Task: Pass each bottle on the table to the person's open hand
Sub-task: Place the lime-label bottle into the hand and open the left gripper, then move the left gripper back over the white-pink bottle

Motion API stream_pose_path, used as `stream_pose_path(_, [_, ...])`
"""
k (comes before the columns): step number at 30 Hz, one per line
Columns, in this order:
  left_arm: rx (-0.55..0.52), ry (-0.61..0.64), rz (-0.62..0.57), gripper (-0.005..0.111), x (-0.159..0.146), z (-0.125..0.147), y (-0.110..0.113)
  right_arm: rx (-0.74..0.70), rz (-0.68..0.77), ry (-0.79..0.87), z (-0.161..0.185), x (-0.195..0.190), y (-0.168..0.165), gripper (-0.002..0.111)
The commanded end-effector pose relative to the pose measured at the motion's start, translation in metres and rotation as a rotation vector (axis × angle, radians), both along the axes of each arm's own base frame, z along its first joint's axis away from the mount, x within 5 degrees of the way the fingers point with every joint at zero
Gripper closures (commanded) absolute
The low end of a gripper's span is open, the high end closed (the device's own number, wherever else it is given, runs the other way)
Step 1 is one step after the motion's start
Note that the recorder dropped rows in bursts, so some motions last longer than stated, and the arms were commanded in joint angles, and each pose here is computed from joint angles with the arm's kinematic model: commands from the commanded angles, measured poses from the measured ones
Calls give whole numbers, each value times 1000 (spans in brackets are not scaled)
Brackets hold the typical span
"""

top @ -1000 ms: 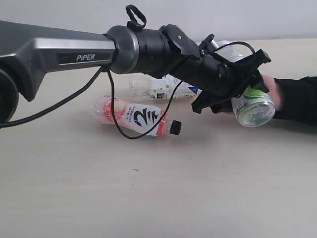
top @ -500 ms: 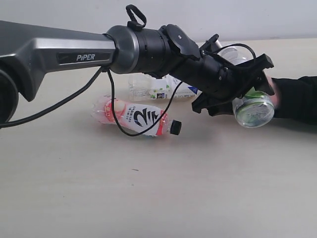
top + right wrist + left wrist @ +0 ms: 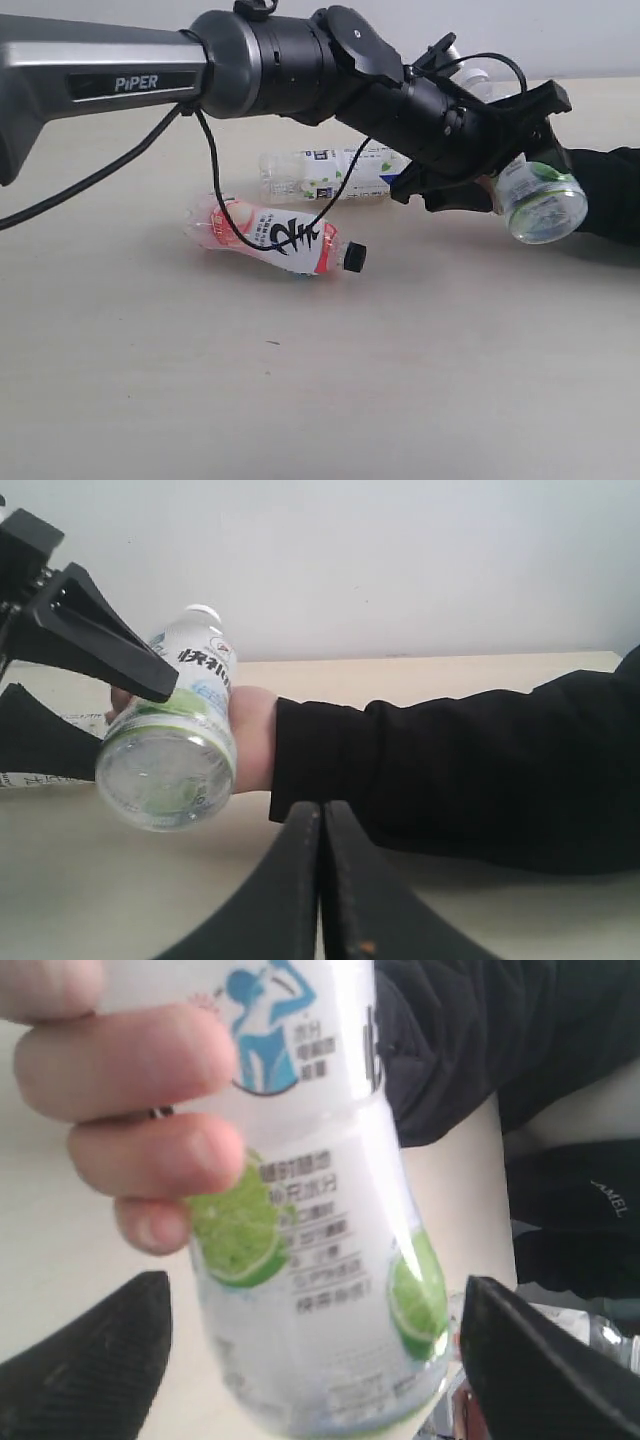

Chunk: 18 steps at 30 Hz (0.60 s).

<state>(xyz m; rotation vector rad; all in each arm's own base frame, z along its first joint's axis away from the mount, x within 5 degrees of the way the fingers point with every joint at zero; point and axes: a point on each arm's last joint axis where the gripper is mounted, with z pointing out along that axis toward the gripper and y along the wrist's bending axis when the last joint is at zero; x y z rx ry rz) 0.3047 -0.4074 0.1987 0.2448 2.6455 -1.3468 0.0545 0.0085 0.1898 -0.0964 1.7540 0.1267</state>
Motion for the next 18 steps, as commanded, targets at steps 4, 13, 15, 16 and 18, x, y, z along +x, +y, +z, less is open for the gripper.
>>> stream_pose_path(4, [55,-99,-138,31,-11,36,13,-4,-5,-6,-1,0,0,108])
stream_pose_path(13, [316,-260,-366,32,-24,55,42,-4,-5,-6,-1,0,0,108])
stream_pose_path(15, [396,-290,-411,32,-25,56,50,-4,-5,-6,-1,0,0,108])
stream_pose_path(16, [445,-300,-434,32,-24,53,54,-4,-5,-6,-1,0,0,108])
stream_pose_path(18, [530,-313,-473,34,-25,50,60,-4,-5,-6,-1,0,0,108])
